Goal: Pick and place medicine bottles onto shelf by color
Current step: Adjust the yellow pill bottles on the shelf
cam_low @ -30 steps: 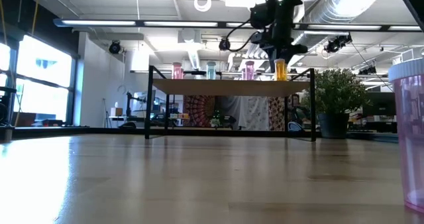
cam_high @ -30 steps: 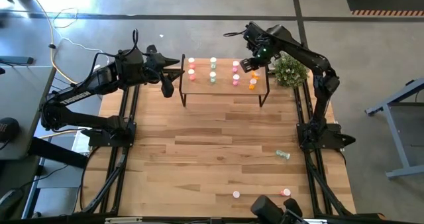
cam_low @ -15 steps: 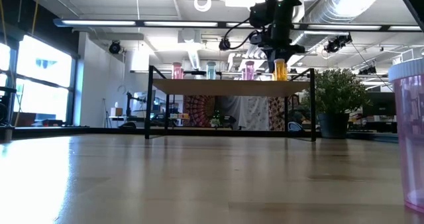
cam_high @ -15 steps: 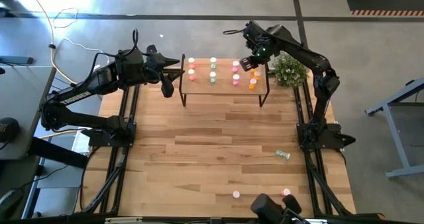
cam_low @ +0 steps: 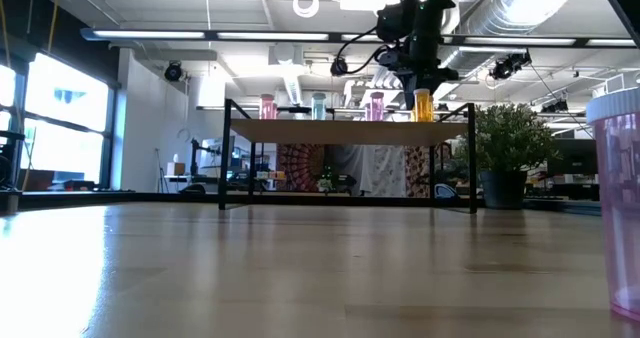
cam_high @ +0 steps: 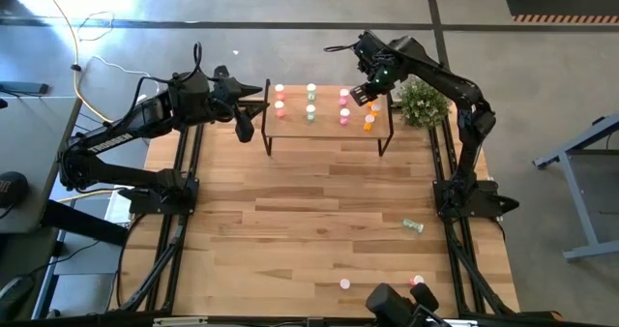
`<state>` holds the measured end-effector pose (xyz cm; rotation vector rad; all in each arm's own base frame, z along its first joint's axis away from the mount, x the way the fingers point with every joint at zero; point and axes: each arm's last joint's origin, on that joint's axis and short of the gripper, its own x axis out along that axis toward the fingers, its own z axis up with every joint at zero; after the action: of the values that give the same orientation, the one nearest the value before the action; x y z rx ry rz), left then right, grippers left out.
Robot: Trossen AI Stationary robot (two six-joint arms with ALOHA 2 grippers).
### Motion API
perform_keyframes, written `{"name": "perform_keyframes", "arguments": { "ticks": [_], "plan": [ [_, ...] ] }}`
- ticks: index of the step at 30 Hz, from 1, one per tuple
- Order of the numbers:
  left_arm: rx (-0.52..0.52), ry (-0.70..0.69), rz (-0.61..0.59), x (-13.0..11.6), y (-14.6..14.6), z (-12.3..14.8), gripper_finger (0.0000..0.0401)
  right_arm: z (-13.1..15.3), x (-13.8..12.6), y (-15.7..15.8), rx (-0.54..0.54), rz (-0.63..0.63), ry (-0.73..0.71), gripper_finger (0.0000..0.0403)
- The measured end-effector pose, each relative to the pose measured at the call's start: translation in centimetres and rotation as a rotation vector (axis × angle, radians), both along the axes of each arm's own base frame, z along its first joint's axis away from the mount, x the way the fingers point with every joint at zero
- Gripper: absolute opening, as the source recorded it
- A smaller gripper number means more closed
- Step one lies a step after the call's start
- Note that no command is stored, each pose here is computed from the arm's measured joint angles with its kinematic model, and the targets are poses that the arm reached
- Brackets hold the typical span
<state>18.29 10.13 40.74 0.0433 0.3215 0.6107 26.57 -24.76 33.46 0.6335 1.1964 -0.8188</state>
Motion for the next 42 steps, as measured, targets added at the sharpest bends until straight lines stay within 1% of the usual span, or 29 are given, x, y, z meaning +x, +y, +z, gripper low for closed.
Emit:
{"name": "perform_keyframes", "arguments": {
  "ticks": [6, 10, 18, 25, 29, 35, 38, 42],
  "plan": [
    [0.000, 0.000, 0.000, 0.0, 0.0, 0.0, 0.0204, 0.0, 0.1, -0.1, -0.011, 0.011, -0.008, 0.0165],
    [0.000, 0.000, 0.000, 0.0, 0.0, 0.0, 0.0204, 0.1, 0.1, -0.2, -0.027, 0.006, -0.003, 0.0179],
    [0.000, 0.000, 0.000, 0.0, 0.0, 0.0, 0.0204, 0.2, 0.0, -0.1, -0.035, 0.007, 0.000, 0.0181],
    [0.000, 0.000, 0.000, 0.0, 0.0, 0.0, 0.0204, 1.7, -0.9, 0.4, -0.065, -0.015, -0.033, 0.0181],
    [0.000, 0.000, 0.000, 0.0, 0.0, 0.0, 0.0204, 3.0, -1.7, 1.2, -0.079, -0.028, -0.063, 0.0181],
    [0.000, 0.000, 0.000, 0.0, 0.0, 0.0, 0.0204, 4.6, -1.7, 3.4, -0.086, 0.013, -0.118, 0.0181],
    [0.000, 0.000, 0.000, 0.0, 0.0, 0.0, 0.0204, 5.0, -1.6, 4.7, -0.059, 0.044, -0.127, 0.0181],
    [0.000, -0.001, 0.000, 0.0, 0.0, 0.0, 0.0204, 5.0, -0.9, 6.3, 0.035, 0.110, -0.153, 0.0181]
  ]
}}
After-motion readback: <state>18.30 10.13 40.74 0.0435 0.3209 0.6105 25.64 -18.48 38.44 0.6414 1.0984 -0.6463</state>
